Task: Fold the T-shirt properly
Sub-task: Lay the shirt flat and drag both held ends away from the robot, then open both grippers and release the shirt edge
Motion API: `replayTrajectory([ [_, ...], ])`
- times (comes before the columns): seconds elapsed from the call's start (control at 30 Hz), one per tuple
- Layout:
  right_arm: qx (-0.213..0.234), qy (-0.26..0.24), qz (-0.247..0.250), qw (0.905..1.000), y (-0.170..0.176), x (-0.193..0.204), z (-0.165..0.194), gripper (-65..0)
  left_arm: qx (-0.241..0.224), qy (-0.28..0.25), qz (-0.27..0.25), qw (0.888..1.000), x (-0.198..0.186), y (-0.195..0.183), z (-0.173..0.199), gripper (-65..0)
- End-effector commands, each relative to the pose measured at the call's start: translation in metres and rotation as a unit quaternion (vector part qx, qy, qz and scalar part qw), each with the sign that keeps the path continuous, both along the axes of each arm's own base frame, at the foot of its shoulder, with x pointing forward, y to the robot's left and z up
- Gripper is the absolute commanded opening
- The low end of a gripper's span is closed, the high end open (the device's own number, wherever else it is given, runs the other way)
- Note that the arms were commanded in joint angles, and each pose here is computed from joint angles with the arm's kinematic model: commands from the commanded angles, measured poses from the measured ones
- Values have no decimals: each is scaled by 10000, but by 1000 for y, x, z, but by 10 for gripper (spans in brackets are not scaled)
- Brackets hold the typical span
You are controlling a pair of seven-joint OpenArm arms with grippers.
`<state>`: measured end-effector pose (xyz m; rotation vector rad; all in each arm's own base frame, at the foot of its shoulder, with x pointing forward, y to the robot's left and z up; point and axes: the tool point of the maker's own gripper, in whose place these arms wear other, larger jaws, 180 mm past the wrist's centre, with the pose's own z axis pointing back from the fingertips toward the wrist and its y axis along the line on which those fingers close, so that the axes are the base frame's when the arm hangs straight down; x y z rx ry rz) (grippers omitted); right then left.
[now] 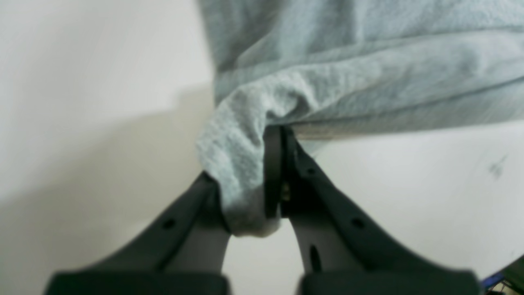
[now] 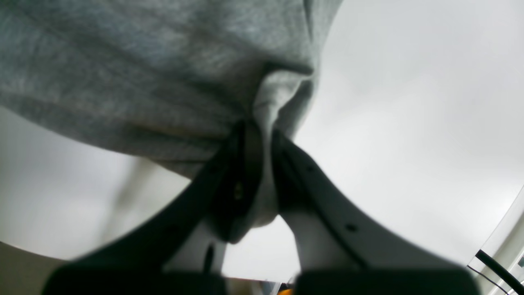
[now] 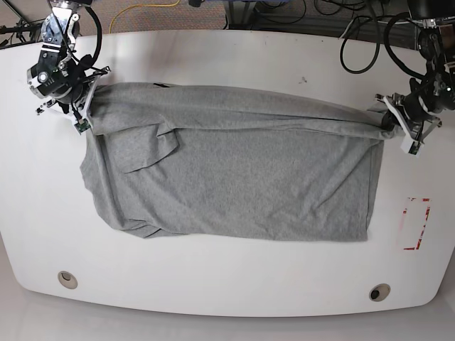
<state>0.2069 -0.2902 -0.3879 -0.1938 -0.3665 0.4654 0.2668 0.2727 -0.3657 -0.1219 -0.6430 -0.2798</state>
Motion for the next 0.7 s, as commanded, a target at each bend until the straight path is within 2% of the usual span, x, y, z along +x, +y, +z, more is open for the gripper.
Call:
replayTrajectory([
  [0.0, -194, -95, 10, 9998, -10, 5, 10, -650, 13, -194, 31, 9998, 13, 6, 10, -650],
  [0.3, -119, 44, -55, 9999, -14, 0, -1, -650, 46, 197, 64, 9998, 17, 19, -11, -646],
  [0.43, -62, 118, -55, 9999, -14, -6, -8, -650, 94, 374, 139, 9992, 17, 31, -18, -558],
  [0.53, -47, 125, -60, 9999, -14, -8, -9, -650, 119, 469, 219, 9986, 15, 40, -21, -465],
  [0.57, -47, 140, -60, 9999, -14, -9, -10, -650, 191, 498, 223, 9983, 14, 46, -20, -413],
  [0.6, -49, 133, -57, 9999, -14, -9, -9, -650, 212, 508, 221, 9982, 14, 47, -20, -390],
  [0.67, -52, 131, -44, 9999, -14, -9, -9, -648, 273, 568, 132, 9979, 12, 46, -21, -286],
])
